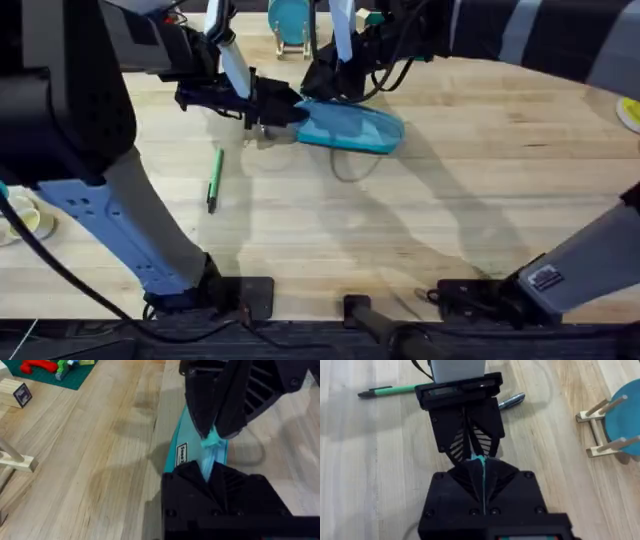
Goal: Unzip the bag, pick up the pens from the table one at a time and place them inside, then zip the bag closed.
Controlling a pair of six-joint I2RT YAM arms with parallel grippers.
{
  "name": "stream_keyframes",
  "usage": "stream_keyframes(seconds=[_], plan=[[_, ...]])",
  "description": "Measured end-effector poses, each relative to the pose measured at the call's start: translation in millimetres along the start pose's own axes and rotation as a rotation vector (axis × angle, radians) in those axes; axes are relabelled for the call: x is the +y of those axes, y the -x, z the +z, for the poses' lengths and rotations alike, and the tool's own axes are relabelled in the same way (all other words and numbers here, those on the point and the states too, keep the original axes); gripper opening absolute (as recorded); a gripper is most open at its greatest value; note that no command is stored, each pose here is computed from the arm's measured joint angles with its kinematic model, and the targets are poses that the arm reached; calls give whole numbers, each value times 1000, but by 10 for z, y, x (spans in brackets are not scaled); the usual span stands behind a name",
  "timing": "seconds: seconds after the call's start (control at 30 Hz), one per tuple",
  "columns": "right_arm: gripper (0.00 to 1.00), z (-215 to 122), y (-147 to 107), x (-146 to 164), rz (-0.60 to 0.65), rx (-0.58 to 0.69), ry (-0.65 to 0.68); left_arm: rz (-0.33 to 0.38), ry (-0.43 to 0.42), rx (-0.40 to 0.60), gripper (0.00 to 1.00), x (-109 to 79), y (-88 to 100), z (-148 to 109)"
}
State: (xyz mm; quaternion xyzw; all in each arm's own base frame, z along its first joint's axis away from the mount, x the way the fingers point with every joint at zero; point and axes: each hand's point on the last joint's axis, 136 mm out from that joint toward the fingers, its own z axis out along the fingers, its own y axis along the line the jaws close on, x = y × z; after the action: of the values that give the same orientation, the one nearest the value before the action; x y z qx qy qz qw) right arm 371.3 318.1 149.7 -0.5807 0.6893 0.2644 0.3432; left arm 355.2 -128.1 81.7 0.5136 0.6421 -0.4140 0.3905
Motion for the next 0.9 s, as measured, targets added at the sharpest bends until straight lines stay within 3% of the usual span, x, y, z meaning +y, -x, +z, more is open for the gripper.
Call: stream_keyframes(seconds=[0.23, 0.4, 0.47, 0.9], plan=[[57, 0, 4, -2, 12, -1, -1, 0, 0, 0, 42, 0, 0, 0], [766, 4, 89, 15, -4, -32, 10, 0, 0, 0, 42, -1, 0, 1], [972, 8, 101, 30, -5, -36, 16, 0, 0, 0, 42, -1, 0, 1], [997, -78, 34, -99, 114, -40, -5, 0, 0, 0, 68, -1, 0, 1]])
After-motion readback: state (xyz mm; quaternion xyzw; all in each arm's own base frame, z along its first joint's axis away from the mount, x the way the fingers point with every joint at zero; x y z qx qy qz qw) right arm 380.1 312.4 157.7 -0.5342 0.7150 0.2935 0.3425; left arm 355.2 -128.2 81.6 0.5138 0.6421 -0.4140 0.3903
